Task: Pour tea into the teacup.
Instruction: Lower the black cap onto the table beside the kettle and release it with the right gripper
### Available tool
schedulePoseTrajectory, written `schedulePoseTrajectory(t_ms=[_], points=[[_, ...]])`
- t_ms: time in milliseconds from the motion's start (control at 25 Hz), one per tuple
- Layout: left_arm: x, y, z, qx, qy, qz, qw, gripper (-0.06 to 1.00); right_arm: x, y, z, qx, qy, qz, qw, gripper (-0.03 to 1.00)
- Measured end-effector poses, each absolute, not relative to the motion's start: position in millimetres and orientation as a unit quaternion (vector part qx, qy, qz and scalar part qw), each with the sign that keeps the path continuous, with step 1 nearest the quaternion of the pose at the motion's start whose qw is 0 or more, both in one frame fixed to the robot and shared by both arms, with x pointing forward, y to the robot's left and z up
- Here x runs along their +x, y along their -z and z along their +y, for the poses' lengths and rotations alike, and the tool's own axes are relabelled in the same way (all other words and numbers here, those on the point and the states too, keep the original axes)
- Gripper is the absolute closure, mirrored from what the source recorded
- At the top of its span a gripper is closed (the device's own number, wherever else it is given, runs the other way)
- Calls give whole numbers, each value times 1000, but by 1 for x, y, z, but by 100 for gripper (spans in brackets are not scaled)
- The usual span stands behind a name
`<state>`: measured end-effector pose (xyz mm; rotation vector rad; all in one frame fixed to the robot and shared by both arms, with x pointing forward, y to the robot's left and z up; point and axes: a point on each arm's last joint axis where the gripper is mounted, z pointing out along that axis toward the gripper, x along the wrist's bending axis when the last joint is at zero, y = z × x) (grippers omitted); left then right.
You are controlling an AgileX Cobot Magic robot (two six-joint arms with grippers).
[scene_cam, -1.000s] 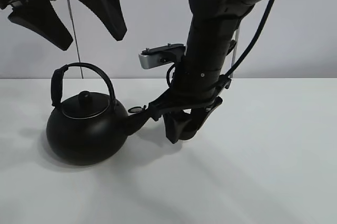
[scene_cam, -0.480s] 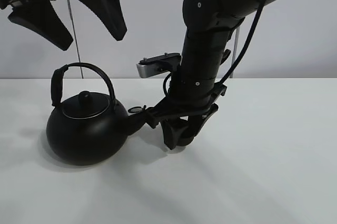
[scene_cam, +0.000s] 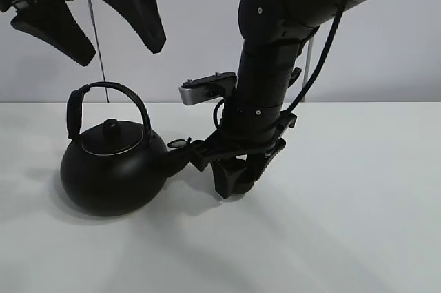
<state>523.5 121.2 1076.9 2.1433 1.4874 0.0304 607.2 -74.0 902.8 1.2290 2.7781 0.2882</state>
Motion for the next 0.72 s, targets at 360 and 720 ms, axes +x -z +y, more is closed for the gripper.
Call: schedulePoseTrajectory(t_ms=[360, 720], points=[[524, -1077, 121, 792, -11, 550, 263, 33, 607, -903, -74, 402, -91, 910, 43, 57], [524, -1077, 121, 793, -11, 550, 263, 33, 605, -902, -75, 403, -83, 911, 37, 44]])
